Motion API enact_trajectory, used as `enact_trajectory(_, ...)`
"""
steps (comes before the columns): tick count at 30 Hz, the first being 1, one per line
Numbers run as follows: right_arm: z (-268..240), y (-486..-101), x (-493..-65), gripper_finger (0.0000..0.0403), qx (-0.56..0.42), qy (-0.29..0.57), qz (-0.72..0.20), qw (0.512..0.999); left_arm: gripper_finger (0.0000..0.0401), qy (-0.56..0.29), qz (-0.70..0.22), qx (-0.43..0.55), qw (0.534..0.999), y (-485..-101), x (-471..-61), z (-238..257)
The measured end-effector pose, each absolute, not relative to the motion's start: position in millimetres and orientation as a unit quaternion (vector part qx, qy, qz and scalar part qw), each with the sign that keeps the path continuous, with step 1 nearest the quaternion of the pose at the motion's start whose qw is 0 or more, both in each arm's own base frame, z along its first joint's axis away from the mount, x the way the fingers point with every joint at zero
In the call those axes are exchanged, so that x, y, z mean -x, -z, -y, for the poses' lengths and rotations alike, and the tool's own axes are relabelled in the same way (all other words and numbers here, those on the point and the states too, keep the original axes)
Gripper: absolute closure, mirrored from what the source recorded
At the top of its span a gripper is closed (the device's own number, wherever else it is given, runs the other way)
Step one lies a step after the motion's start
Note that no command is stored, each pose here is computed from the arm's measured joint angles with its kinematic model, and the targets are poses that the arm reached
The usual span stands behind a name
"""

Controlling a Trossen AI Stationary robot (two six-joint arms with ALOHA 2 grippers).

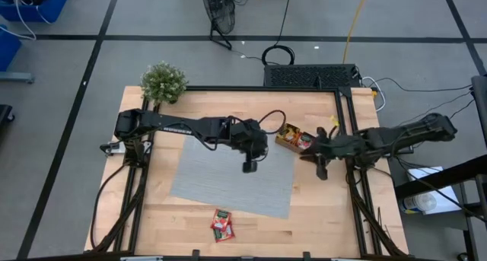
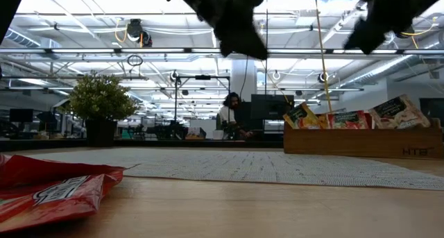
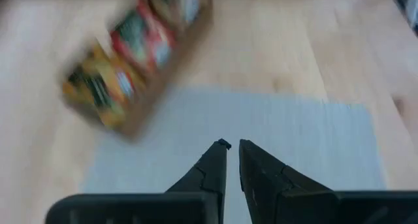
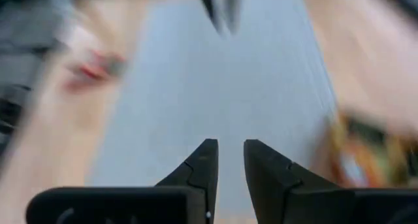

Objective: Pick & Place Tea
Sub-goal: Put the red tea bag into the middle section of the wooden organizer

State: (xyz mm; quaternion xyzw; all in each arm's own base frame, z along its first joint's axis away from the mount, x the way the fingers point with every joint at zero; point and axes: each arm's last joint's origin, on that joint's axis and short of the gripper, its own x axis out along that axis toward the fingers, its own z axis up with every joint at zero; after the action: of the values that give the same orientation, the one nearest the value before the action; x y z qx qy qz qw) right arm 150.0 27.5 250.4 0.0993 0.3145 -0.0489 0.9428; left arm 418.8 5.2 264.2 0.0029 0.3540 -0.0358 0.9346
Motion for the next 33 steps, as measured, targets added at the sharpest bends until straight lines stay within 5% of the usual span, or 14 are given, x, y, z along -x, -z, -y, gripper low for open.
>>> enact_trajectory(5,-39.5,-258.9,-148.1,0.0342,-0.031,-0.033,-0.174,0.984,0.0352,0.114,-0.493,0.029,0.862,-256.1,-391.8,20.0)
enact_trajectory(9,-42.6,-244.3,-148.5,0.0343,0.014,-0.053,-0.126,0.991,0.0352,0.171,-0.515,0.026,0.84,-254.3,-379.0,87.4)
enact_trajectory(16,-42.0,-212.8,-147.5,0.0344,0.043,-0.056,-0.108,0.992,0.0343,0.014,-0.578,0.106,0.809,-241.6,-339.4,176.0)
enact_trajectory(21,-41.5,-201.5,-146.2,0.0344,0.04,-0.056,-0.071,0.995,0.0288,-0.091,-0.559,0.215,0.796,-236.4,-323.6,209.0)
enact_trajectory(27,-41.6,-211.0,-146.2,0.0344,0.049,-0.056,-0.001,0.997,0.0215,-0.048,-0.561,0.173,0.808,-213.1,-317.9,244.1)
enact_trajectory(33,-41.6,-213.8,-146.1,0.0344,0.048,-0.055,0.015,0.997,0.0197,-0.049,-0.557,0.088,0.825,-181.1,-310.2,268.5)
